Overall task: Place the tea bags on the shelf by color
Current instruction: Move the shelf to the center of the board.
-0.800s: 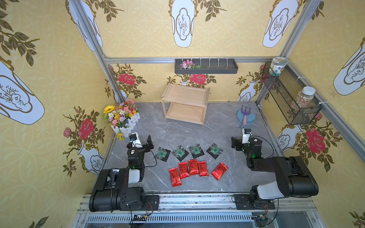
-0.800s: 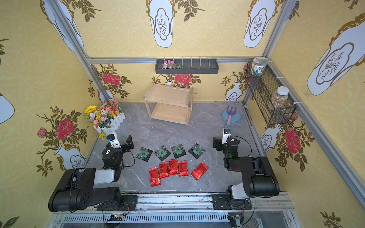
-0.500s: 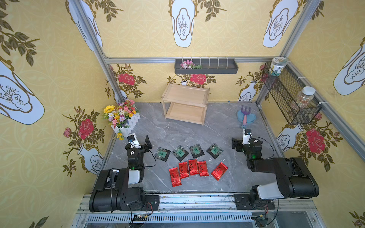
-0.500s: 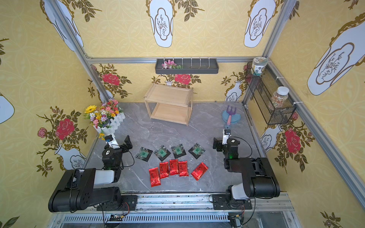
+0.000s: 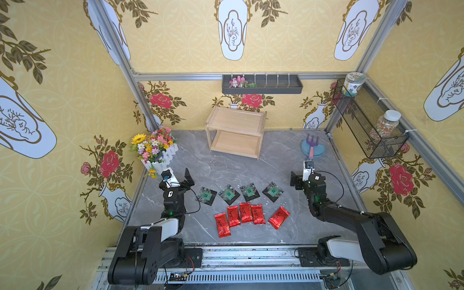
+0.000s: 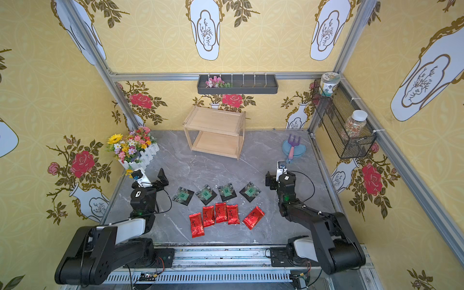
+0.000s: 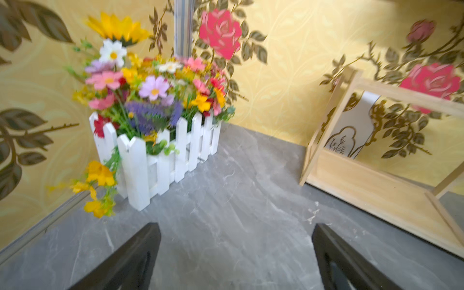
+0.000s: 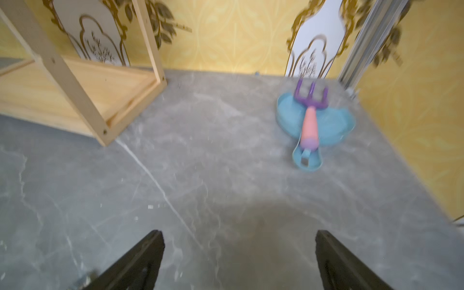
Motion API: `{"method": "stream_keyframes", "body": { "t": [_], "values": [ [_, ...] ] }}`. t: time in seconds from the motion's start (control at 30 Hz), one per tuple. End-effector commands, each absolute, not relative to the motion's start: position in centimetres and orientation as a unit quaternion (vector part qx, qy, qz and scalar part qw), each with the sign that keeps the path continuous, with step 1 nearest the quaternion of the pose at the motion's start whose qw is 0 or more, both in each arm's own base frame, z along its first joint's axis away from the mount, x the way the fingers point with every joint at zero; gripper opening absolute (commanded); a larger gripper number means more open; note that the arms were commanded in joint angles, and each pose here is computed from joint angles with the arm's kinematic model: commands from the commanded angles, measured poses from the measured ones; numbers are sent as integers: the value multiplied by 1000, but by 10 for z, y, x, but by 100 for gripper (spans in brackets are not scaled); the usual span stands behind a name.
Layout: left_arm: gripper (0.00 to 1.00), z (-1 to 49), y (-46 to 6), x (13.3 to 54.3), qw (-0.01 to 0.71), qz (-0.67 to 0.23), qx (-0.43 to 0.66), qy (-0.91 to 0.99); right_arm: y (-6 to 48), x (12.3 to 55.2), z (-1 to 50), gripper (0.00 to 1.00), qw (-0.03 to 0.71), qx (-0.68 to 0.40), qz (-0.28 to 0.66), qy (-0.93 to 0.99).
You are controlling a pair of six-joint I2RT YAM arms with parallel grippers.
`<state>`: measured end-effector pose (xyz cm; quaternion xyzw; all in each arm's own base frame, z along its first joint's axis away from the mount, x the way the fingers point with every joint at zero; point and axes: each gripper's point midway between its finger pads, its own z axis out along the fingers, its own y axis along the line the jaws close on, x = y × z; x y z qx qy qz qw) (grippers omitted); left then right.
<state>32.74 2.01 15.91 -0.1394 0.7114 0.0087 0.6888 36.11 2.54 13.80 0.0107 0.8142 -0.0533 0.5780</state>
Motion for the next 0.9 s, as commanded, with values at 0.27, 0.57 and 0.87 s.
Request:
{"method": "stream_keyframes", "body": {
  "t": [0.27, 0.57, 0.87],
  "values": [
    [100, 213, -4, 339, 664, 17, -228, 712, 93, 360, 192, 97, 536, 89, -2, 840],
    [100, 237, -56, 401, 566, -88, -251, 780, 206, 413, 202, 97, 470, -2, 169, 866],
    [100, 276, -133, 478, 519, -167, -131, 828, 248, 461, 237, 97, 459, 3, 301, 836]
  ]
}}
